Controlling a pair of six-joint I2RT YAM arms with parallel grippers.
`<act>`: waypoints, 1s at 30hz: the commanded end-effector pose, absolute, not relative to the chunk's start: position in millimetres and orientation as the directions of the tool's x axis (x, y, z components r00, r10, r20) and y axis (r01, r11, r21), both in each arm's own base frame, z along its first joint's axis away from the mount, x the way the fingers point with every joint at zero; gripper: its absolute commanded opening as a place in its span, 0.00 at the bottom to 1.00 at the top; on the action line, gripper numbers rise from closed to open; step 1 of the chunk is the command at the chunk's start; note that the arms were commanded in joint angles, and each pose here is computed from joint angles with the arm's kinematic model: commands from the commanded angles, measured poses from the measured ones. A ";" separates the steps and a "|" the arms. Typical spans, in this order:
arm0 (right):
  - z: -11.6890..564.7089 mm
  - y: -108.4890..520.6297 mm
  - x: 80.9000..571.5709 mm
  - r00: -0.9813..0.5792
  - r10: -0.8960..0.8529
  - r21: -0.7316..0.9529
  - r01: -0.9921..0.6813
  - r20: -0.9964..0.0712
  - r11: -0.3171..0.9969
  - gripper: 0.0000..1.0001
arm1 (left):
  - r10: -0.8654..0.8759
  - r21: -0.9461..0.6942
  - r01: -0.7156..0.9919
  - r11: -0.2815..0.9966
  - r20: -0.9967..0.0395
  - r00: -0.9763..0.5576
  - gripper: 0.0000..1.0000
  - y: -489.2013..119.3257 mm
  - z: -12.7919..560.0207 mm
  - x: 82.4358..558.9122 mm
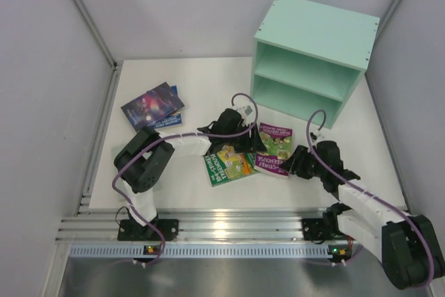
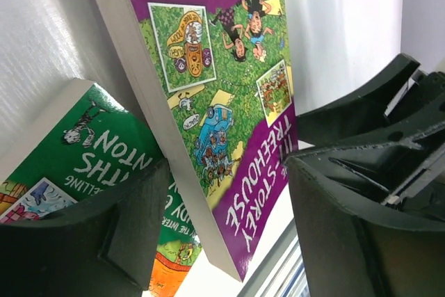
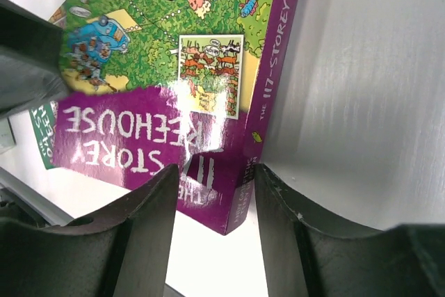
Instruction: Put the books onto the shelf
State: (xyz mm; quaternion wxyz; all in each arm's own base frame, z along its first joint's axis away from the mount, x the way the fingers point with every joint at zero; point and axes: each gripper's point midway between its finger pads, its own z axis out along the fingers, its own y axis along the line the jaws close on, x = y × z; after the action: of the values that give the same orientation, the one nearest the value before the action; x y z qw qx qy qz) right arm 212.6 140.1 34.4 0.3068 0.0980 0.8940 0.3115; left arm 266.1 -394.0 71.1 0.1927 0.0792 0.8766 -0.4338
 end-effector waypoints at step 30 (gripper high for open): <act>90.5 127.8 224.6 -0.670 0.629 0.778 0.121 -0.394 0.616 1.00 | 0.007 -0.799 0.456 0.392 -0.493 -0.870 0.00 -386.7 182.0 227.2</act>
State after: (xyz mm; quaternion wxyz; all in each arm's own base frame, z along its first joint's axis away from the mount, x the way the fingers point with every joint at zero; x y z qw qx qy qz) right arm 223.3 131.1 89.2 0.3378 0.2010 0.8418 0.3701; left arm 233.0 -384.8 142.6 0.1829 0.1199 0.8432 -0.4911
